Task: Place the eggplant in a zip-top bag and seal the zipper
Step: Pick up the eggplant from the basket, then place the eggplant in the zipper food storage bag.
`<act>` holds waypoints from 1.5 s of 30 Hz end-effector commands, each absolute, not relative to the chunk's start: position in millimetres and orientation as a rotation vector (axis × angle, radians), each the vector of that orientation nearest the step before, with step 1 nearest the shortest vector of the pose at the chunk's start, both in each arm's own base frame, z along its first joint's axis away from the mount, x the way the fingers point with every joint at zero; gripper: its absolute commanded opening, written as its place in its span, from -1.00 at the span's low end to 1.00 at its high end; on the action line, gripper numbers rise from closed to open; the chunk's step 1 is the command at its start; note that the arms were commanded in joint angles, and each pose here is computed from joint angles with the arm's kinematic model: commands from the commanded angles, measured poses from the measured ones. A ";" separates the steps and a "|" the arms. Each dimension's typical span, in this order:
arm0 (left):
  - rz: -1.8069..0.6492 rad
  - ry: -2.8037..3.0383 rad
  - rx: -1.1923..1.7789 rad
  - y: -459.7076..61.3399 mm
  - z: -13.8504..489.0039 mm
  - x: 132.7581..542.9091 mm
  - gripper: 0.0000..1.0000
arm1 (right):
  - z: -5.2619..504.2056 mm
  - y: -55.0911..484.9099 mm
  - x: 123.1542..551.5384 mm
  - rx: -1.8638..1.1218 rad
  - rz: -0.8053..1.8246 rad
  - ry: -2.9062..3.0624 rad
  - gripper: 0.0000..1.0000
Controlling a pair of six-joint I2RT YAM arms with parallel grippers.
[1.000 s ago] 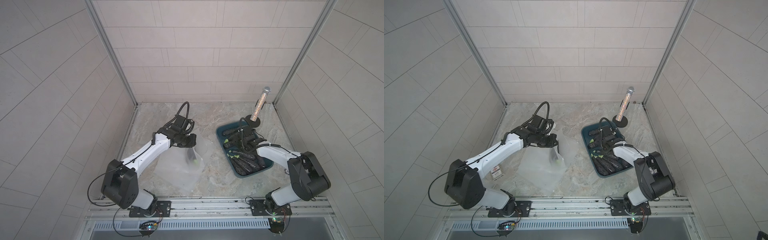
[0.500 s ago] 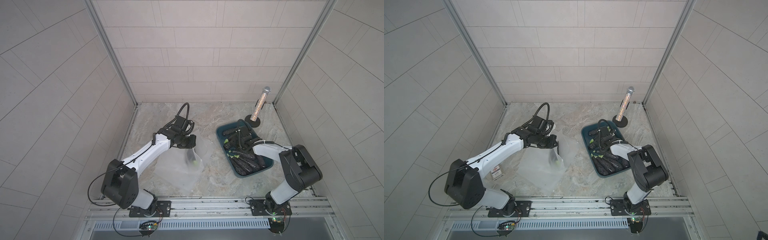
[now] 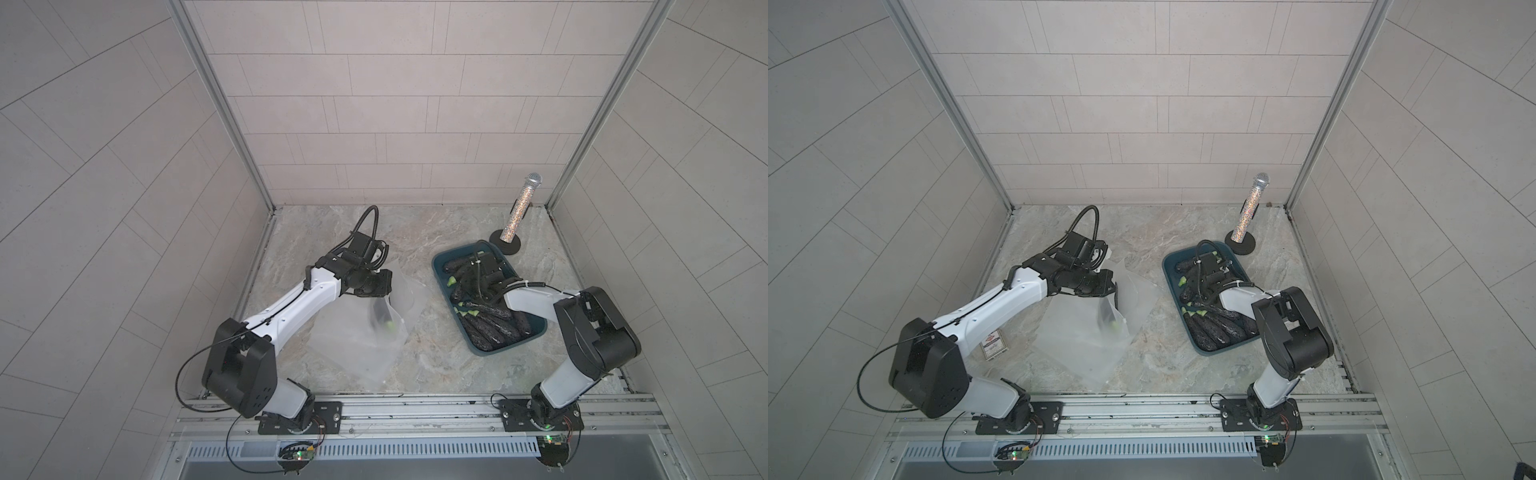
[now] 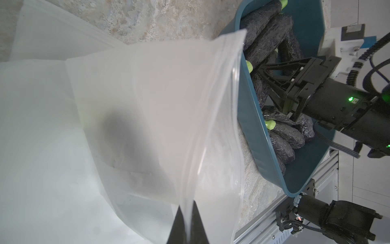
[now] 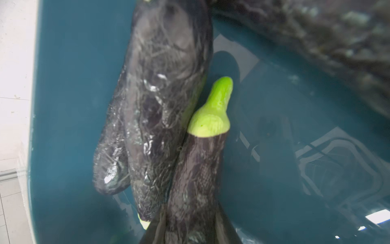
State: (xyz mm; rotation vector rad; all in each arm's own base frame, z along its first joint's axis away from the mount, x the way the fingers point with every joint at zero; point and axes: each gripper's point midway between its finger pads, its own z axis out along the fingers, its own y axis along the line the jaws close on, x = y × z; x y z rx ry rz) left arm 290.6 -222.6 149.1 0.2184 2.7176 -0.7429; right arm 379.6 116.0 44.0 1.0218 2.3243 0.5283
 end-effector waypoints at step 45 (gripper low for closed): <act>-0.799 2.696 0.185 -231.2 156.6 297.7 -1.00 | 197.6 338.0 296.7 -0.177 0.973 1.804 -0.57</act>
